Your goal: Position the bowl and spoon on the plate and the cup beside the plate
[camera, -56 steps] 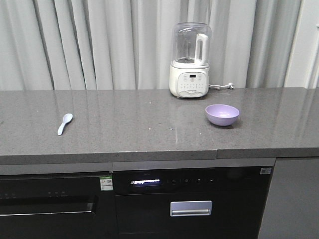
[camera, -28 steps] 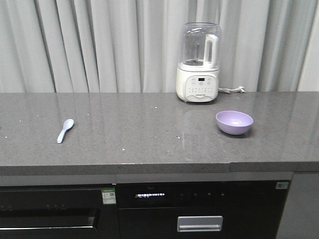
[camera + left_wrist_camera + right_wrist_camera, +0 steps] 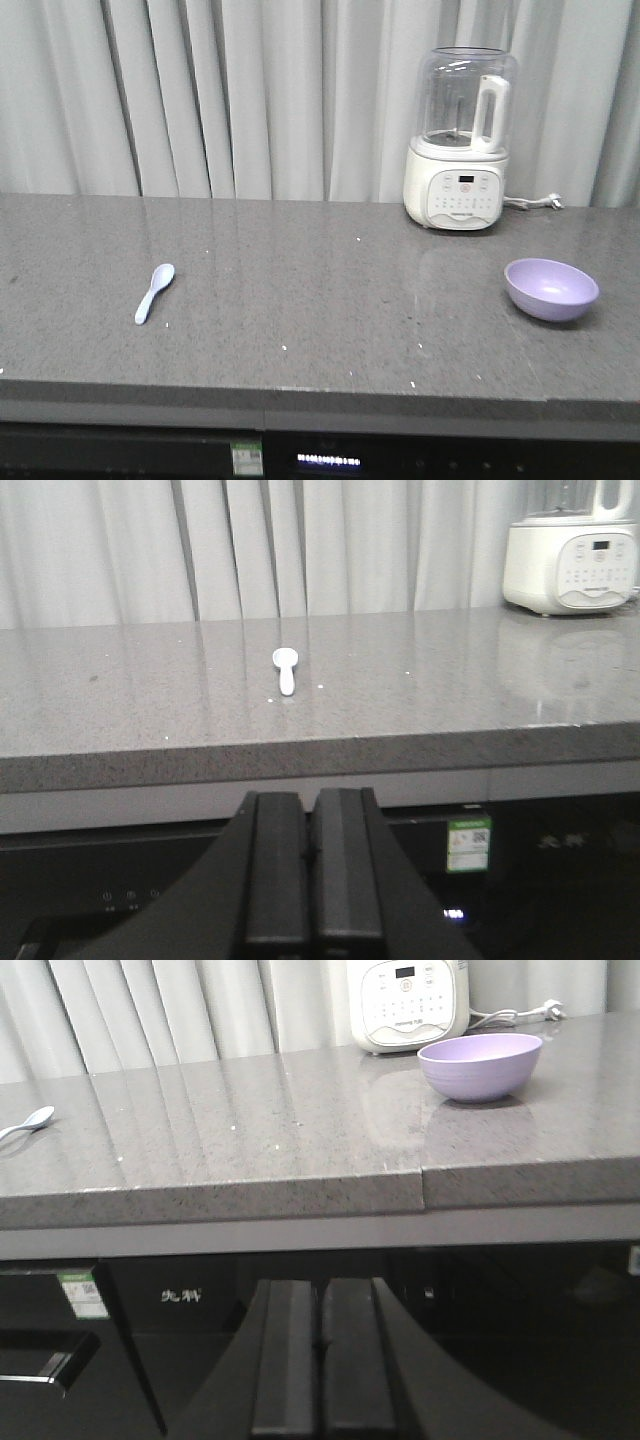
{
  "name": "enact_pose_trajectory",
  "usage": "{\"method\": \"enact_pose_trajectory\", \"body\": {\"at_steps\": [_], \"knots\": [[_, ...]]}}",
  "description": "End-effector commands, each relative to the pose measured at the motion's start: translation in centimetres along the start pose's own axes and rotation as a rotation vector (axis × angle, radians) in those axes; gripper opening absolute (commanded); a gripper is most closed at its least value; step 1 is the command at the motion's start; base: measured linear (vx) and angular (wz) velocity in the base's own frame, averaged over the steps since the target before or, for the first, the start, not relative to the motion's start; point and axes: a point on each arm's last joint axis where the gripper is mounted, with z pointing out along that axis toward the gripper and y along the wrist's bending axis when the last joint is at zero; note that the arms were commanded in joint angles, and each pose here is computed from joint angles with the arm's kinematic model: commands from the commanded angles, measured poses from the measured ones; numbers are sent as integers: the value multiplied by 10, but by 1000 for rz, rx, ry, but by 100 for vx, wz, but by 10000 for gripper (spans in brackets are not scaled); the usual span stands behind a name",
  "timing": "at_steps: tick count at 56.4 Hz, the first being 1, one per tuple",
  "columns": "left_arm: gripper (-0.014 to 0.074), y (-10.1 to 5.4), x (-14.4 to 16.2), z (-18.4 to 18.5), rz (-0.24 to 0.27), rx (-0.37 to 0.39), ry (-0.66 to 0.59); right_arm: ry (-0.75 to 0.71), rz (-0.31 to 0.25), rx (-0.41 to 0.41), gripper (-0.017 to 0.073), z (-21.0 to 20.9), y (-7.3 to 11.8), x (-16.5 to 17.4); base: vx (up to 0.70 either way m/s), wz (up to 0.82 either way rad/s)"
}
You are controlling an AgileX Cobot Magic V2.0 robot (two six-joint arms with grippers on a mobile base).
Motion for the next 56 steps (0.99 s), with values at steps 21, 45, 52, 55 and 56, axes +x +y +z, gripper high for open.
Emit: {"method": "enact_pose_trajectory", "body": {"at_steps": [21,45,52,55,56], "knots": [[-6,1,-17,-3,-6,-9,-120,-77,-10,-16,-8,0,1,-6,34,2],[-6,1,-17,-3,-6,-9,-120,-77,-10,-16,-8,0,1,-6,31,-5],[-6,1,-17,-3,-6,-9,-120,-77,-10,-16,-8,0,1,-6,25,-4],[-6,1,-17,-3,-6,-9,-120,-77,-10,-16,-8,0,1,-6,23,-4],[-6,1,-17,-3,-6,-9,-120,-77,-10,-16,-8,0,1,-6,22,-3]]}}
